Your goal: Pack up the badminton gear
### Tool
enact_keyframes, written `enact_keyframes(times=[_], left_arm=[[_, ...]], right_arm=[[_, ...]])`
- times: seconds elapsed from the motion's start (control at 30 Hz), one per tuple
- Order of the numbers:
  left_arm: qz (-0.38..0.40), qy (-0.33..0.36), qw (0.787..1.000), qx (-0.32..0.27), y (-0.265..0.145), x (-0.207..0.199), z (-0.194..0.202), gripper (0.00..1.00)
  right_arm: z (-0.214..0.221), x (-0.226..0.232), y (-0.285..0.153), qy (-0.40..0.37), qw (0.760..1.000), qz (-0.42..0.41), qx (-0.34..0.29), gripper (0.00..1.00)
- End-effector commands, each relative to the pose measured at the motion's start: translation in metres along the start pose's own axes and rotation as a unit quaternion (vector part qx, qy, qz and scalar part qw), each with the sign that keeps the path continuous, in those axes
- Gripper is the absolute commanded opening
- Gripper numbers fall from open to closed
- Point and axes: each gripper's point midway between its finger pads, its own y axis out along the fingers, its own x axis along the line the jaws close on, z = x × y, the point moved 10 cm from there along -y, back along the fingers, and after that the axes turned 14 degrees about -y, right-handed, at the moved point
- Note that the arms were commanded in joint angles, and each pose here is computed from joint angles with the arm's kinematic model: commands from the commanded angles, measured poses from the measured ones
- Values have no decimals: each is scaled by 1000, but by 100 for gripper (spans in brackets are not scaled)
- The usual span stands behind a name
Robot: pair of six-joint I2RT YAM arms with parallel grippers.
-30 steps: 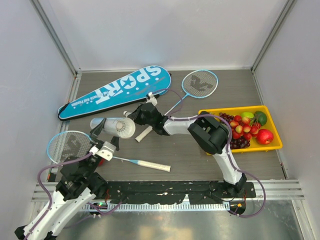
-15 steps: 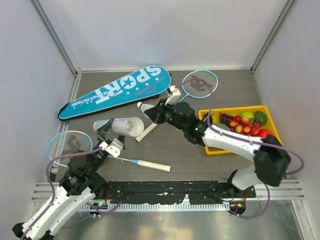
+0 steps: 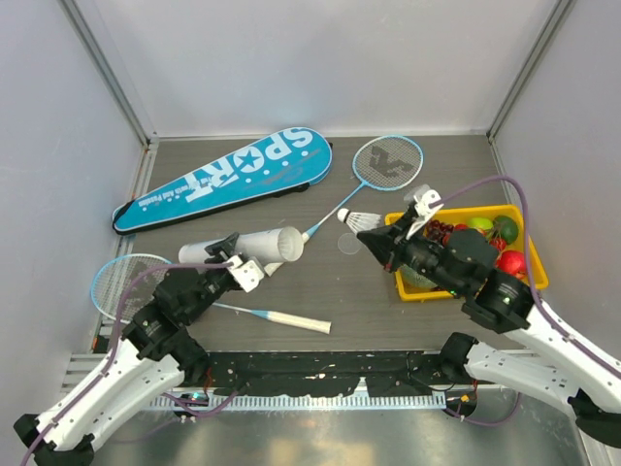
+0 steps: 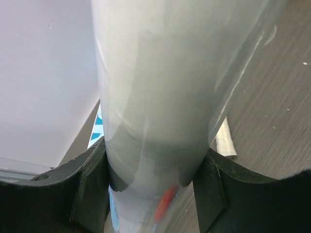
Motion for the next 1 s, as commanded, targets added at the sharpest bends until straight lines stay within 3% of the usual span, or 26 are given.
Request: enact_keyframes(times=[0.0, 0.23, 0.47, 0.97], left_arm=[[23, 10, 1000, 3, 0, 10, -27, 0], [50, 29, 997, 48, 5, 12, -33, 0], [73, 55, 993, 76, 13, 6, -28, 0], [89, 58, 993, 54, 16, -8, -10, 0]], right_arm=[[-6, -4, -36, -73, 996, -29, 38, 5], [-22, 1, -58, -84, 993, -84, 24, 5], [-30, 12, -47, -68, 988, -141, 20, 5], [-22, 43, -3, -39, 976, -206, 61, 5]])
